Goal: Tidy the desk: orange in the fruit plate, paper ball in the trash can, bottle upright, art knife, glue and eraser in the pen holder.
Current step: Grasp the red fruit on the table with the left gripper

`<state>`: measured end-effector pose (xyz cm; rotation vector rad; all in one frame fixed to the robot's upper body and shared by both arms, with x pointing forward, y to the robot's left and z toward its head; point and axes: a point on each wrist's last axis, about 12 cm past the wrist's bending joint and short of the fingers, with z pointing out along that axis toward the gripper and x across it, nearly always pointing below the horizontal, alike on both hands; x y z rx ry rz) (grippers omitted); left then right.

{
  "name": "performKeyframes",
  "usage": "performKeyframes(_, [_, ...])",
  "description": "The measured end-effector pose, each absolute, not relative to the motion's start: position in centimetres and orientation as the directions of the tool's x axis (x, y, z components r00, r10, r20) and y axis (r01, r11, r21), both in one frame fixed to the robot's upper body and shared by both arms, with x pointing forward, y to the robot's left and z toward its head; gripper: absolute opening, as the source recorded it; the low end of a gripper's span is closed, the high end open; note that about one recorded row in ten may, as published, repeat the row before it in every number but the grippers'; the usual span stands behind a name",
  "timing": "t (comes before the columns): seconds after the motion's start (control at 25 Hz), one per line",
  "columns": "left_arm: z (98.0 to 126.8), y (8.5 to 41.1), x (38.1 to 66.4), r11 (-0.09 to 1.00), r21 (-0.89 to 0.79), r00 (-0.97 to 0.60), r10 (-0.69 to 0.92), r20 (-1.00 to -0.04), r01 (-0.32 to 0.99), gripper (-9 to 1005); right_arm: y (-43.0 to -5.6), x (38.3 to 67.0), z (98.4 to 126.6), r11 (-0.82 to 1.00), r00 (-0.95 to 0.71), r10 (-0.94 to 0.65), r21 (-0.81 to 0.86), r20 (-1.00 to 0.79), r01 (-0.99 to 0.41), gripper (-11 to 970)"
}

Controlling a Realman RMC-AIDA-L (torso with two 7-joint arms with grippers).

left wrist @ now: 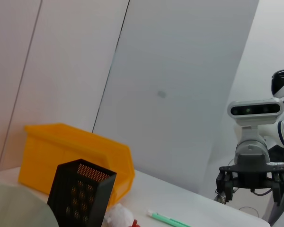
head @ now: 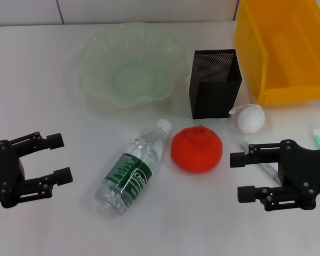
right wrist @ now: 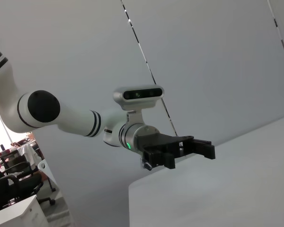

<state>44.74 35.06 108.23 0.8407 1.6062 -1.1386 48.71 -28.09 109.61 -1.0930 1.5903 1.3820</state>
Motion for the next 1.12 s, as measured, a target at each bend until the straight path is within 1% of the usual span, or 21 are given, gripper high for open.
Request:
performKeyframes(0.2, [108.3, 34.9, 45.0, 0.323, -0.280, -0.298, 0.007, -0.955, 0.904, 799, -27.8, 48.9, 109.7, 0.049, -0.350, -0.125, 0.346, -0.929, -0.937, 672])
performKeyframes(0.24, [108.5, 34.6, 45.5, 0.314, -0.271, -0.289, 0.011, -0.957, 0.910, 799, -27.8, 48.9, 109.7, 0.050, -0.349, -0.125, 0.346, -0.929, -0.937, 672])
performKeyframes(0.32, [108.5, 34.6, 45.6, 0.312, -0.274, -0.292, 0.011, -0.956, 0.910, 798, -27.8, 49.0, 109.7, 0.054, -0.349, -0.126, 0.344, -0.929, -0.937, 671])
performKeyframes(1.12, [108.7, 34.4, 45.8, 0.305, -0.301, -0.318, 0.007, -0.948, 0.904, 788, -27.8, 49.3, 109.6, 0.069, -0.345, -0.131, 0.339, -0.929, -0.938, 672])
